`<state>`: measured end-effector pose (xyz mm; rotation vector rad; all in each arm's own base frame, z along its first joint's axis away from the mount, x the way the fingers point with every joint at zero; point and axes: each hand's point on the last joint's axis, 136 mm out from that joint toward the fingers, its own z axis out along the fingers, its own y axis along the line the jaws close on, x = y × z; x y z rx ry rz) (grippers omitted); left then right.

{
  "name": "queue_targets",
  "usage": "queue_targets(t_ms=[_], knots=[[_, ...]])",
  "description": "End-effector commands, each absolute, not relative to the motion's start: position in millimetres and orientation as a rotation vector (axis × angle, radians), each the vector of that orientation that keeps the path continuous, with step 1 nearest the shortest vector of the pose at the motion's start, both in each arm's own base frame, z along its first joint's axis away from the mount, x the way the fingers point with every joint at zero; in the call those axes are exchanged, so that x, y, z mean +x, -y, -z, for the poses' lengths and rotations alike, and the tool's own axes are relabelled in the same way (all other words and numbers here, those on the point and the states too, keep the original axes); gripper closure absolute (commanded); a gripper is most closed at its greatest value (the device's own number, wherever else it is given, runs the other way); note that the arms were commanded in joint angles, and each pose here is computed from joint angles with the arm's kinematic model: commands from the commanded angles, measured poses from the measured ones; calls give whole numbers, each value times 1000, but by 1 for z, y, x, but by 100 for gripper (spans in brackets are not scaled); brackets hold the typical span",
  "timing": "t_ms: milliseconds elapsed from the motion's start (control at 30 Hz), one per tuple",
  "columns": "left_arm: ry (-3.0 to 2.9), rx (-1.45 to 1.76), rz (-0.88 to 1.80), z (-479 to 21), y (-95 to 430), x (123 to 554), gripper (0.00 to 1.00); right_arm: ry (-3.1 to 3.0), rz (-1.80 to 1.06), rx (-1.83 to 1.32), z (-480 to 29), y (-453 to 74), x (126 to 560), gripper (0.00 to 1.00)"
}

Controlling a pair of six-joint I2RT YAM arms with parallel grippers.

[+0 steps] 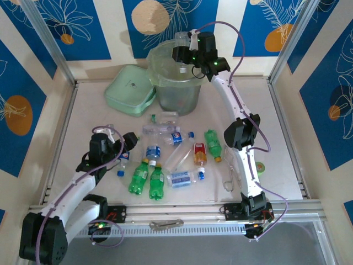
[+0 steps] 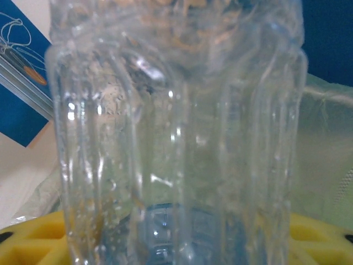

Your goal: Put the plastic bottles in the bin

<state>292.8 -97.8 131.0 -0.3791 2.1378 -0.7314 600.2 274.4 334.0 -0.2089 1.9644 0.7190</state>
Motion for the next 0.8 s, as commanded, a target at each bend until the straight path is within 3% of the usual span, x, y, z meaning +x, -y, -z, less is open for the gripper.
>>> queue_targets(t_ms=[0,100,200,467,767], knots=[[-2134,-376,769,-130,101,294,0,-1953,-752,-233,-339,-282,595,21],[-2131,-375,772,-131,102,295,0,-1941,-751,-237,-344,-282,594,6],[-2132,-377,767,-131,101,295,0,-1927,-749,-241,-352,-282,592,0],[-2137,-389,774,-130,102,296,0,-1903,-764,-274,-383,-283,569,1],[-2162,-392,744,-132,100,297,0,-1959,-712,-410,-400,-294,500,1]])
